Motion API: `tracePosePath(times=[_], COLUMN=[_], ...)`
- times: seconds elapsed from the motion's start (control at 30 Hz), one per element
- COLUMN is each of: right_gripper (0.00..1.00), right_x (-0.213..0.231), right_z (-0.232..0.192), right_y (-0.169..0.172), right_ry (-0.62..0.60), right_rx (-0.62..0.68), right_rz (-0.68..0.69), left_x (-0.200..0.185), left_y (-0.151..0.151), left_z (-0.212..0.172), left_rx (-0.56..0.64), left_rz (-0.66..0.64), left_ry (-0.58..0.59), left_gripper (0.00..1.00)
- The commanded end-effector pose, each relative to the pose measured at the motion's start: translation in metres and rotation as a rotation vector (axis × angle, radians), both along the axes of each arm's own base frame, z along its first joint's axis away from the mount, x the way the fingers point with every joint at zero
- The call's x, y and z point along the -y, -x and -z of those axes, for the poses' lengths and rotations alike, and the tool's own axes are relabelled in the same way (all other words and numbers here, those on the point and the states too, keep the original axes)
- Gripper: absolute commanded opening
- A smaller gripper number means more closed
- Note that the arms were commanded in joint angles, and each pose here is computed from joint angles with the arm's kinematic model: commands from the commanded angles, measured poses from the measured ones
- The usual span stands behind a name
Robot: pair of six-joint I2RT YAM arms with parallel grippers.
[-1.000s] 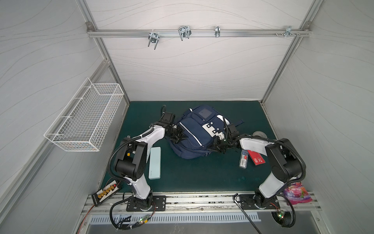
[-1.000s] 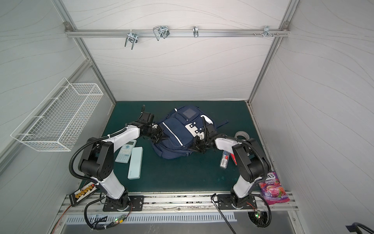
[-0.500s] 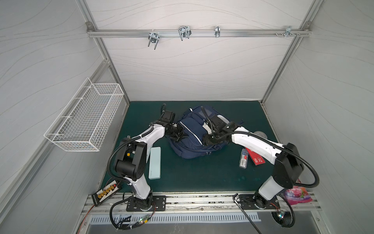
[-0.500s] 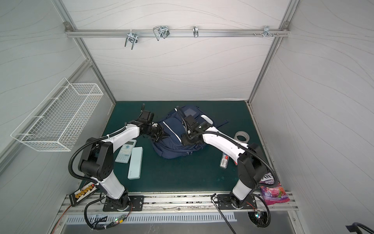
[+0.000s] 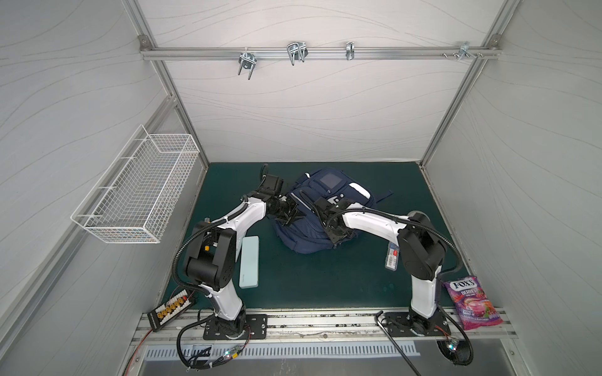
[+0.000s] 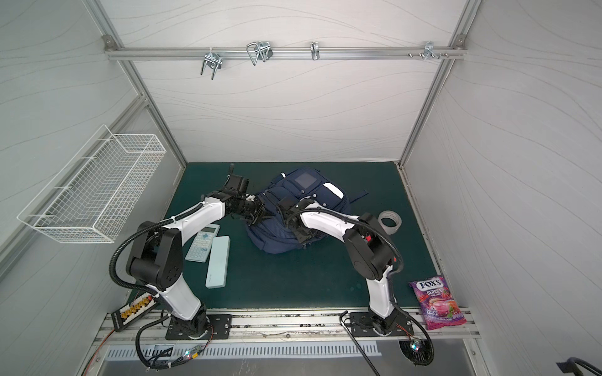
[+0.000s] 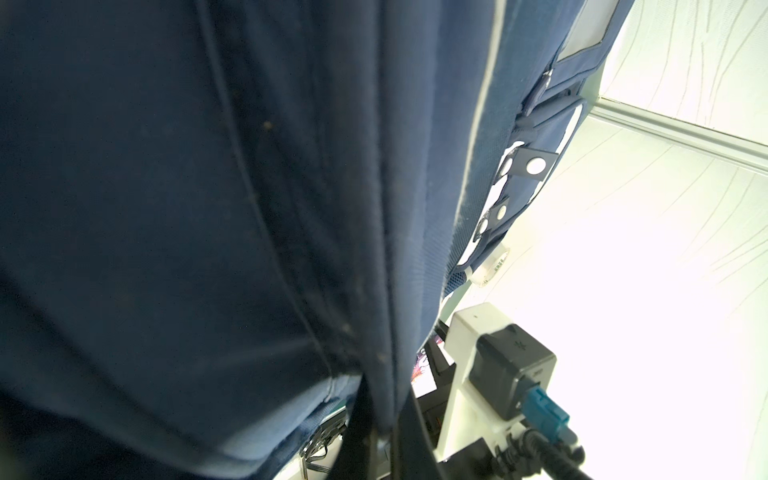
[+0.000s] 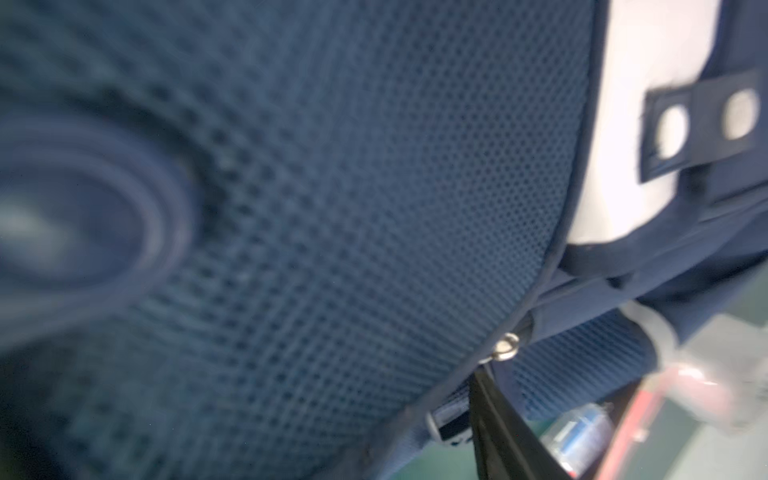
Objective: Pack the student bag
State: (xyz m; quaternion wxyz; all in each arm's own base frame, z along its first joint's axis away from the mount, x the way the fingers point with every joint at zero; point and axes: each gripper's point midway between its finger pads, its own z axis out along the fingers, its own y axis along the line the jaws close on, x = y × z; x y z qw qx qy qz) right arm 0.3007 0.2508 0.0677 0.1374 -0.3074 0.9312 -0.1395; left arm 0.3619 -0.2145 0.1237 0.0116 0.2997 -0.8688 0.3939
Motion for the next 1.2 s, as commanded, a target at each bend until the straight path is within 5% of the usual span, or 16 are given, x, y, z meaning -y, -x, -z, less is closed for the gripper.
tracePosePath(times=[0.0, 0.3, 0.47, 0.83, 1.0, 1.17], right_gripper=[0.57, 0.54, 0.31, 0.37, 0.41, 0.3], right_x=[0.005, -0.003, -0.002, 0.007, 0.011, 0.02], right_z=[-0.015, -0.014, -0.021, -0.003, 0.002, 0.019], right_y=[-0.022, -0.044, -0.055, -0.047, -0.037, -0.031], right_ry=[0.092, 0.118, 0.074, -0.101, -0.079, -0.059], right_rx=[0.096, 0.147, 0.15, -0.029, -0.058, -0.095], right_rz=[-0.024, -0.077, -0.055, 0.053, 0.09, 0.097], left_x=[0.009, 0.008, 0.007, 0.007, 0.008, 0.007], left_y=[-0.018, -0.015, -0.013, -0.015, -0.015, -0.016], left_z=[-0.032, -0.023, -0.019, -0.016, -0.013, -0.011], left_rx=[0.107, 0.089, 0.08, 0.077, 0.074, 0.068], left_rz=[0.019, 0.03, 0.034, 0.036, 0.037, 0.036], left_ry=[0.052, 0.035, 0.028, 0.024, 0.023, 0.023], left_gripper=[0.0, 0.0, 0.0, 0.0, 0.0, 0.0])
